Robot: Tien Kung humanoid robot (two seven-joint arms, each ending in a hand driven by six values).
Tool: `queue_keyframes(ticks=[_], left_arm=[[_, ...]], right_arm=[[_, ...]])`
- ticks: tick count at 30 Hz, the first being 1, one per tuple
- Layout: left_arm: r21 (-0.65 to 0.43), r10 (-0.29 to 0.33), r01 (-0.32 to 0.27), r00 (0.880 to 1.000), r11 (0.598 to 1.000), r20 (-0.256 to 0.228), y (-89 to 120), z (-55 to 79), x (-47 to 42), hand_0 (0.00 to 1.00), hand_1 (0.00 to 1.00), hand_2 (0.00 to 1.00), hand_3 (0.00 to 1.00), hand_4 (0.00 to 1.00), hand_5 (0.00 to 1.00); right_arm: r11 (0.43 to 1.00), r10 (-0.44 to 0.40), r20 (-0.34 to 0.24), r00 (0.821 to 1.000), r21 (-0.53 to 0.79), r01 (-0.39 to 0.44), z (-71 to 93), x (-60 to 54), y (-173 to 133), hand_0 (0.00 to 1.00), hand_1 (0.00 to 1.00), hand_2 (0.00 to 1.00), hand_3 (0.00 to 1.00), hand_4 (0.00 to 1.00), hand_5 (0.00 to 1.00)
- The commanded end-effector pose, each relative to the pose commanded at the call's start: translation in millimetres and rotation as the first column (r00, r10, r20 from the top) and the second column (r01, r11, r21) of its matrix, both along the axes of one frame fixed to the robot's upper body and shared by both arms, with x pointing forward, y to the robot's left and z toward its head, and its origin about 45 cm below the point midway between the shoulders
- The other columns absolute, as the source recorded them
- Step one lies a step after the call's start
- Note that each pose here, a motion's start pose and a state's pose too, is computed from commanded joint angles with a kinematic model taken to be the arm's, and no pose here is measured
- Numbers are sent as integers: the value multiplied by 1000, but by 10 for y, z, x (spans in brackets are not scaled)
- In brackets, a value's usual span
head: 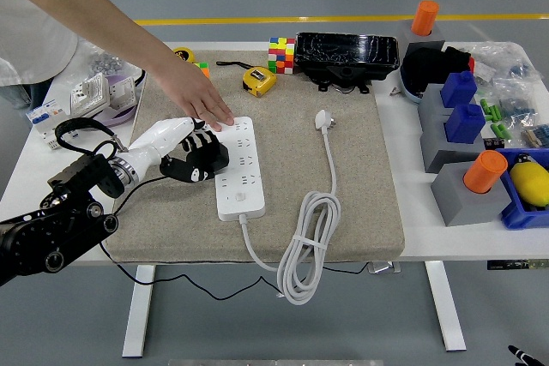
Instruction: Put the plug near the board,insert it into the board,press the button,pull the plug out
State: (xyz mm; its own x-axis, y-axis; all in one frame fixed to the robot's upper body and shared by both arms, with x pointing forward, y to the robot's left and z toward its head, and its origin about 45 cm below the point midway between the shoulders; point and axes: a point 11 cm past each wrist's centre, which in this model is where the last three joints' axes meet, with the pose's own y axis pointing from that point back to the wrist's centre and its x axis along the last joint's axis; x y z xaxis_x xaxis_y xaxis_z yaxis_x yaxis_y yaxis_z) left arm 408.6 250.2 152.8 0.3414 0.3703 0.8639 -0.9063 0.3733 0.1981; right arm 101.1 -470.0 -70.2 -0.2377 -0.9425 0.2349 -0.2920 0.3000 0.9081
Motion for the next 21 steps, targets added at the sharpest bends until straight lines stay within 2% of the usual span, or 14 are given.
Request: queue_keyframes(ticks=[20,21], left_arm=[[43,-17,17,1000,999,1,0,-48,-13,400,427,487,546,795,2],[43,-16,16,1000,999,-1,0,-50,-13,524,497,563,584,776,2]], right_arm=[[1000,-1,-3,1000,2,1,-7,-12,8,664,673,663,585,926,527],[1000,0,-3,1000,2,0,-7,-13,8,664,673,663,586,926,528]])
